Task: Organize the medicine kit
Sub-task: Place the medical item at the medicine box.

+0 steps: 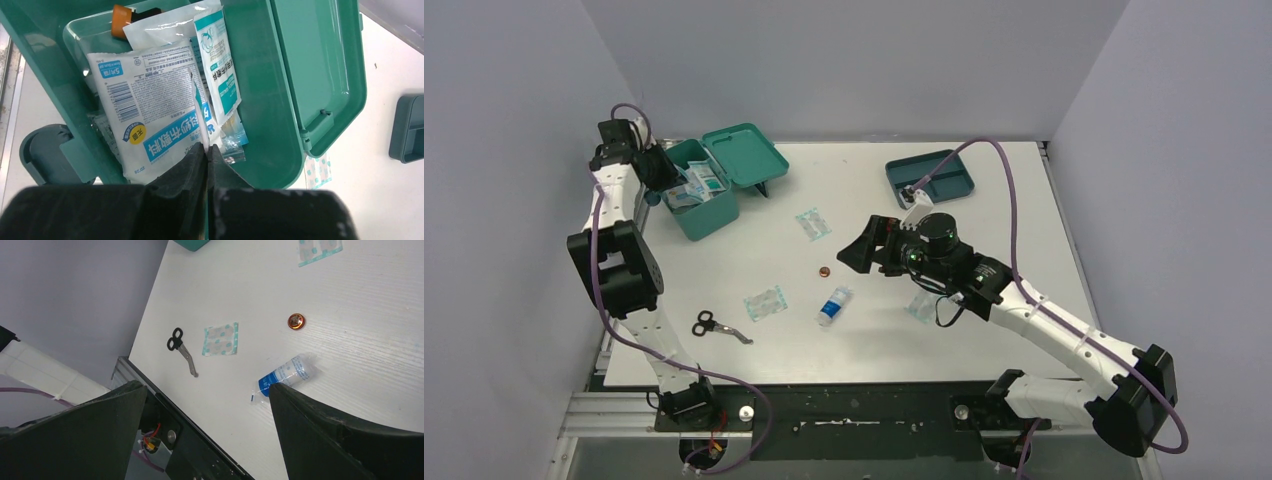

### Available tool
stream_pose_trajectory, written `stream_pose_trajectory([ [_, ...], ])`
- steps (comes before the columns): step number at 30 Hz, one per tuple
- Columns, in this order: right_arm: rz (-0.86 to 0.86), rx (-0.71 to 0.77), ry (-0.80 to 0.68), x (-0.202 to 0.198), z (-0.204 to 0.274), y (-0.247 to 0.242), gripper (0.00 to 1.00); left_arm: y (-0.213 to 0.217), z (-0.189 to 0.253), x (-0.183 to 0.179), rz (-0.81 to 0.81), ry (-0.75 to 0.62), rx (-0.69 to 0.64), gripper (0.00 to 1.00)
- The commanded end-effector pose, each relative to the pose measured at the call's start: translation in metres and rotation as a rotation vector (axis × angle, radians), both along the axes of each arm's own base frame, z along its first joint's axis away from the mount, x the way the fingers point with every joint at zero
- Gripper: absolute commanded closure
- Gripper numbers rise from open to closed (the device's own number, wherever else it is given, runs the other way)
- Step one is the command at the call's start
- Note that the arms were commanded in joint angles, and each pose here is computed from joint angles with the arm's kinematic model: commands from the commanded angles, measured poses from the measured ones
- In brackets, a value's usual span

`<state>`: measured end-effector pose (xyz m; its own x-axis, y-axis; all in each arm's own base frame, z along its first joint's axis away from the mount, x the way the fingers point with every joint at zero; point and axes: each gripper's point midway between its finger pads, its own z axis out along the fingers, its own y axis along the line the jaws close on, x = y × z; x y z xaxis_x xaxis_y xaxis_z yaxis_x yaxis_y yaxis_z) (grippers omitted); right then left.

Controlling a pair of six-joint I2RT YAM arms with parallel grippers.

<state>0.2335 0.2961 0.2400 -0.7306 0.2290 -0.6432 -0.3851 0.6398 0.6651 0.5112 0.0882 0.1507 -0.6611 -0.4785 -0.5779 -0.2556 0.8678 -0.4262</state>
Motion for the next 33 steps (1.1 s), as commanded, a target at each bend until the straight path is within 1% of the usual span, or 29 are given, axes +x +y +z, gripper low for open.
stream_pose_trajectory([
  [1,-0.009,0.032,-0.075,0.009,0.028,0.006,0.0,-0.002,0.022,0.023,-0.038,-0.102,-0.001,1.0],
  [6,-0.008,0.03,-0.072,0.011,0.025,0.008,0.0,-0.013,0.013,0.031,-0.062,-0.117,-0.064,1.0],
  [11,-0.002,0.027,-0.072,0.012,0.023,0.009,0.0,-0.01,0.001,0.032,-0.054,-0.098,-0.065,1.0],
  [12,0.0,0.027,-0.074,0.011,0.024,0.01,0.0,-0.008,-0.001,0.031,-0.049,-0.087,-0.059,0.98],
  [15,0.001,0.029,-0.077,0.011,0.026,0.009,0.0,0.0,0.001,0.028,-0.019,-0.06,-0.019,0.83],
  [17,0.0,0.026,-0.08,0.01,0.027,0.008,0.0,0.006,0.004,0.025,0.009,-0.043,0.011,0.77],
  [19,-0.001,0.026,-0.08,0.01,0.026,0.008,0.0,0.011,0.007,0.022,0.033,-0.025,0.034,0.69],
  [20,-0.004,0.027,-0.079,0.01,0.025,0.007,0.0,0.013,0.007,0.02,0.043,-0.016,0.042,0.67],
  [27,0.001,0.036,-0.073,0.008,0.024,0.007,0.0,0.021,0.003,0.012,0.073,0.018,0.1,0.62],
  [33,0.001,0.035,-0.07,0.007,0.023,0.007,0.0,0.015,-0.014,0.013,0.041,0.062,0.116,0.58],
])
